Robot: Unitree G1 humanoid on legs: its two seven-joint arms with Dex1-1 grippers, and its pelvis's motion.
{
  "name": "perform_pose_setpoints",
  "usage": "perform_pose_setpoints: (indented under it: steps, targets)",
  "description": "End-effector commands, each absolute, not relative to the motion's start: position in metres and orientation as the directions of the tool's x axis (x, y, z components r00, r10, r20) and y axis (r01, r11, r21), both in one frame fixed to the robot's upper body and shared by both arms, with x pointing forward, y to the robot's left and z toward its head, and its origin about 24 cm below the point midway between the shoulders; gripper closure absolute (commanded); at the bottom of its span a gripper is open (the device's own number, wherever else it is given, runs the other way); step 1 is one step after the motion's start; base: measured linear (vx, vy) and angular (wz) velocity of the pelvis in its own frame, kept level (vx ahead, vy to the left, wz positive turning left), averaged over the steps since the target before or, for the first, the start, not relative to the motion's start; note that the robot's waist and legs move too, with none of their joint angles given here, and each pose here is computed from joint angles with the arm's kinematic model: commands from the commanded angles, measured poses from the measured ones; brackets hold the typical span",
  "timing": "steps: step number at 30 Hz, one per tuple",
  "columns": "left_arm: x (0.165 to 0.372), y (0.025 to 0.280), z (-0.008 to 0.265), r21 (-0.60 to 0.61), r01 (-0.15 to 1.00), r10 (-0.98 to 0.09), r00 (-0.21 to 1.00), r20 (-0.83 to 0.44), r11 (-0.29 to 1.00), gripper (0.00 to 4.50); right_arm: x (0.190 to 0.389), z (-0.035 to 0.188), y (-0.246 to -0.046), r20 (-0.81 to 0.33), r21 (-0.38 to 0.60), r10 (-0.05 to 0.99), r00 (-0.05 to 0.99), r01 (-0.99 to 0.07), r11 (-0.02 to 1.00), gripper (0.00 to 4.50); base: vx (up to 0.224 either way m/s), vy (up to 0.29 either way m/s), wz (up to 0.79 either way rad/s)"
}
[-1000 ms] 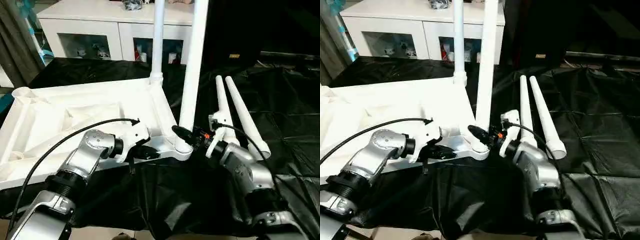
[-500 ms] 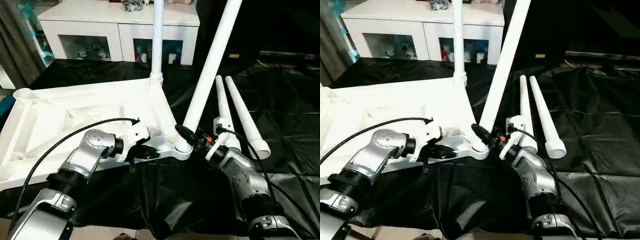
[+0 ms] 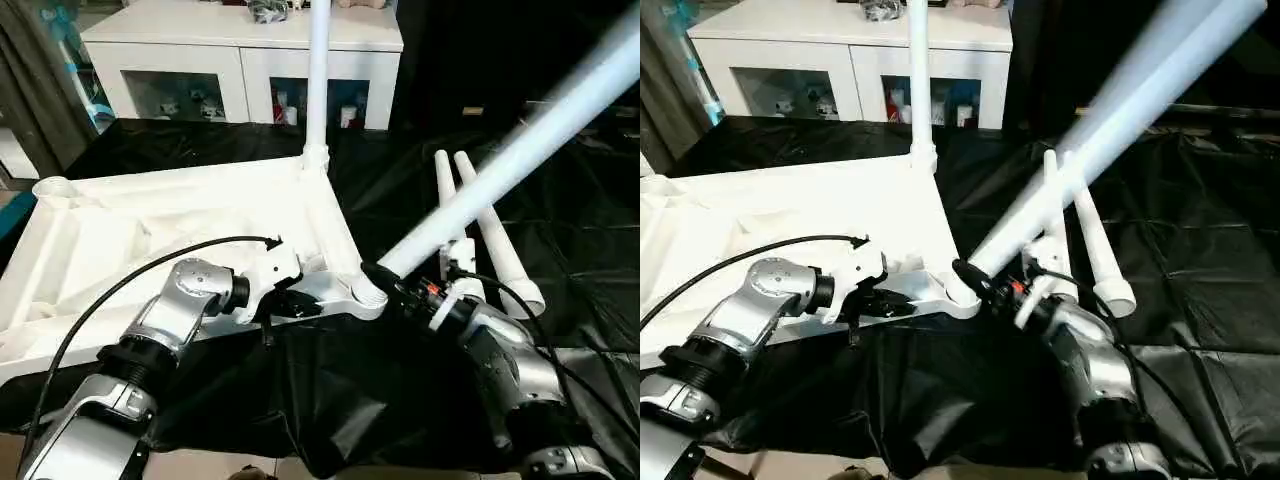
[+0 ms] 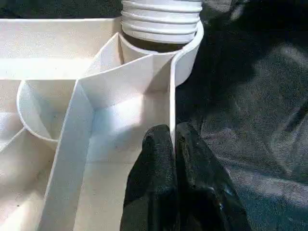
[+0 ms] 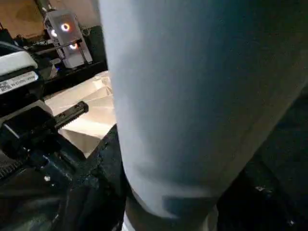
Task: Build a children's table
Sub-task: Insert table leg to table base
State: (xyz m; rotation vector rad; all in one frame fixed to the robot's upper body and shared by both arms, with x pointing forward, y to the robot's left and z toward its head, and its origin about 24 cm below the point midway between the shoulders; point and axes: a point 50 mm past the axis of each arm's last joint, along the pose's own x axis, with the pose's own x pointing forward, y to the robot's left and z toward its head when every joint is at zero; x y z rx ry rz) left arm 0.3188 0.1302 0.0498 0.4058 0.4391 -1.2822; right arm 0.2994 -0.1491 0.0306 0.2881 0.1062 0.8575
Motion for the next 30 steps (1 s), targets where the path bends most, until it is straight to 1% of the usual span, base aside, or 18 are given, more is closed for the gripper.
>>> perform_pose_setpoints:
  steps: [1, 6, 11, 15, 17, 21, 23, 25, 29, 30]
  targets:
    - [0.332, 0.147, 0.066, 0.121, 0.94, -0.784, 0.334, -0.523, 0.32, 4.5, 0.287, 0.008, -0.175, -0.131, 0.307, 0.723, 0.679, -0.665, 0.681, 2.55, 0.0, 0.0, 0.0]
    - [0.332, 0.147, 0.066, 0.125, 0.939, -0.783, 0.336, -0.523, 0.319, 4.5, 0.292, 0.011, -0.174, -0.169, 0.259, 0.731, 0.661, -0.686, 0.68, 2.55, 0.0, 0.0, 0.0]
    - [0.333, 0.147, 0.066, 0.129, 0.942, -0.78, 0.328, -0.533, 0.309, 4.5, 0.3, 0.019, -0.167, -0.24, 0.169, 0.754, 0.612, -0.738, 0.653, 2.55, 0.0, 0.0, 0.0]
    - [0.332, 0.147, 0.065, 0.13, 0.946, -0.777, 0.319, -0.543, 0.298, 4.5, 0.305, 0.022, -0.162, -0.297, 0.138, 0.793, 0.531, -0.798, 0.586, 2.55, 0.0, 0.0, 0.0]
    - [0.332, 0.147, 0.065, 0.13, 0.946, -0.777, 0.317, -0.543, 0.296, 4.5, 0.306, 0.023, -0.161, -0.313, 0.136, 0.802, 0.509, -0.811, 0.568, 2.55, 0.0, 0.0, 0.0]
    - [0.33, 0.145, 0.065, 0.126, 0.952, -0.783, 0.3, -0.545, 0.278, 4.5, 0.31, 0.022, -0.156, -0.37, 0.142, 0.825, 0.427, -0.852, 0.504, 2.55, 0.0, 0.0, 0.0]
    - [0.33, 0.145, 0.065, 0.124, 0.955, -0.784, 0.294, -0.546, 0.271, 4.5, 0.31, 0.022, -0.155, -0.379, 0.146, 0.83, 0.41, -0.859, 0.491, 2.55, 0.0, 0.0, 0.0]
    - [0.327, 0.144, 0.064, 0.117, 0.963, -0.792, 0.265, -0.551, 0.241, 4.5, 0.31, 0.02, -0.153, -0.392, 0.164, 0.846, 0.362, -0.877, 0.452, 2.55, 0.0, 0.0, 0.0]
    - [0.325, 0.142, 0.065, 0.119, 0.968, -0.795, 0.249, -0.553, 0.22, 4.5, 0.309, 0.018, -0.152, -0.4, 0.182, 0.86, 0.317, -0.892, 0.413, 2.55, 0.0, 0.0, 0.0]
    - [0.324, 0.142, 0.065, 0.117, 0.971, -0.798, 0.239, -0.553, 0.209, 4.5, 0.307, 0.017, -0.152, -0.406, 0.187, 0.866, 0.292, -0.901, 0.392, 2.55, 0.0, 0.0, 0.0]
